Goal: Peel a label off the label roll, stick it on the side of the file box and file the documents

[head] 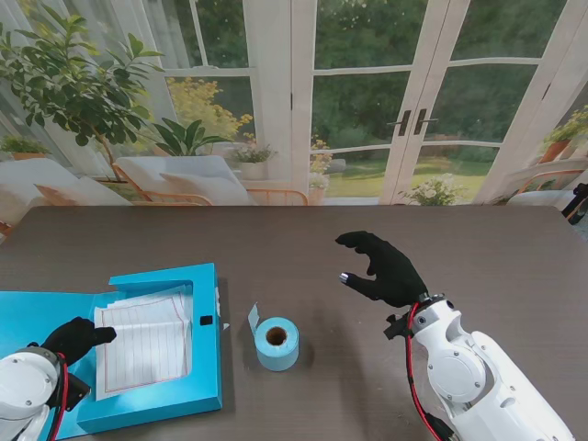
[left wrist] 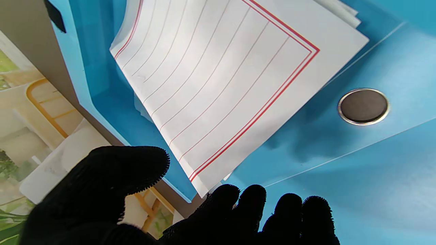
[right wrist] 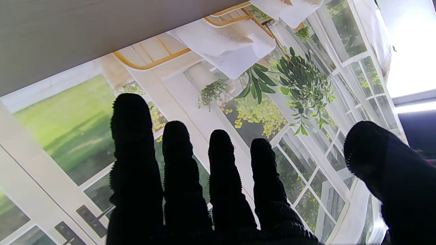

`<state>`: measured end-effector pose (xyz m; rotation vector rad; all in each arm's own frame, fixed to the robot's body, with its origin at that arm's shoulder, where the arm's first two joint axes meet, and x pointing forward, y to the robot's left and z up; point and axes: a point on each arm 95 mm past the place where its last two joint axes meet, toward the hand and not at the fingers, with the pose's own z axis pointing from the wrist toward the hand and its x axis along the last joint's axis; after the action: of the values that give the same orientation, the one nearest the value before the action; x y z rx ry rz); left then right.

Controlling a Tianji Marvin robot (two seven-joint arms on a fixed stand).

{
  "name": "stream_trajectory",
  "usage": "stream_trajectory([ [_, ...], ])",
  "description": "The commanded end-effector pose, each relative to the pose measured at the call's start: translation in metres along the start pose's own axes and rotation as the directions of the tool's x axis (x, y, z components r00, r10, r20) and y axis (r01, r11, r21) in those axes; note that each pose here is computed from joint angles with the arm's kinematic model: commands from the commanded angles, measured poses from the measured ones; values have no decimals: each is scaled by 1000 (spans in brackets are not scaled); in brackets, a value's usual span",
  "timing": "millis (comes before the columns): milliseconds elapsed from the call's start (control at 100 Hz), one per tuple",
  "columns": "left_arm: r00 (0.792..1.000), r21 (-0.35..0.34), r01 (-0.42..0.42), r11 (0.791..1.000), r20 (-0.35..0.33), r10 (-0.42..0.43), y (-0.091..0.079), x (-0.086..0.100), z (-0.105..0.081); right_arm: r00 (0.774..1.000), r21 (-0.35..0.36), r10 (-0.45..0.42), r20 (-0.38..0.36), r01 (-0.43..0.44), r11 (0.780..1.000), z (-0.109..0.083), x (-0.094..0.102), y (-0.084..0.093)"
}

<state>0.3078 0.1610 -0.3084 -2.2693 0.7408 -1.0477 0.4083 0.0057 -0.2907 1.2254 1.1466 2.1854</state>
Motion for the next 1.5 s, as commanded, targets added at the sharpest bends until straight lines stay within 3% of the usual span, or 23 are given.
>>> stream_trajectory([
  [0,1000,-20,3,1000,-24,-3,4,5,-1,1000,11,5,-1,-5,1000,0,2,-2],
  [150,993,50,-16,999,-114,21,4,14,-7,1000,-19,-2,6,2,1000,1,2,3],
  [370,982,39,-44,998,-183,51,-2,35,-20,1000,-33,2,24,-1,999,5,3,7],
  [550,945,86,-74,994,-312,98,-4,57,-30,1000,-48,3,29,-1,999,5,4,7],
  [680,922,80,-101,992,-368,124,-5,77,-40,999,-30,12,38,-11,999,4,5,8],
  [790,883,85,-104,991,-450,132,-4,90,-44,999,-38,8,41,-7,999,6,4,9],
  [900,812,116,-88,989,-567,139,2,100,-42,998,-48,23,53,-21,999,9,3,9],
  [1020,745,94,-49,994,-660,99,14,108,-31,997,-38,44,67,-42,998,10,4,9],
  [1120,706,62,-38,997,-704,71,25,116,-24,996,-27,52,74,-50,998,8,5,10],
  [1270,667,11,-40,999,-744,34,39,123,-15,994,-8,61,92,-60,998,1,7,12],
  [1490,585,-31,54,998,-809,-57,63,134,-1,988,3,87,131,-88,996,-10,2,3],
])
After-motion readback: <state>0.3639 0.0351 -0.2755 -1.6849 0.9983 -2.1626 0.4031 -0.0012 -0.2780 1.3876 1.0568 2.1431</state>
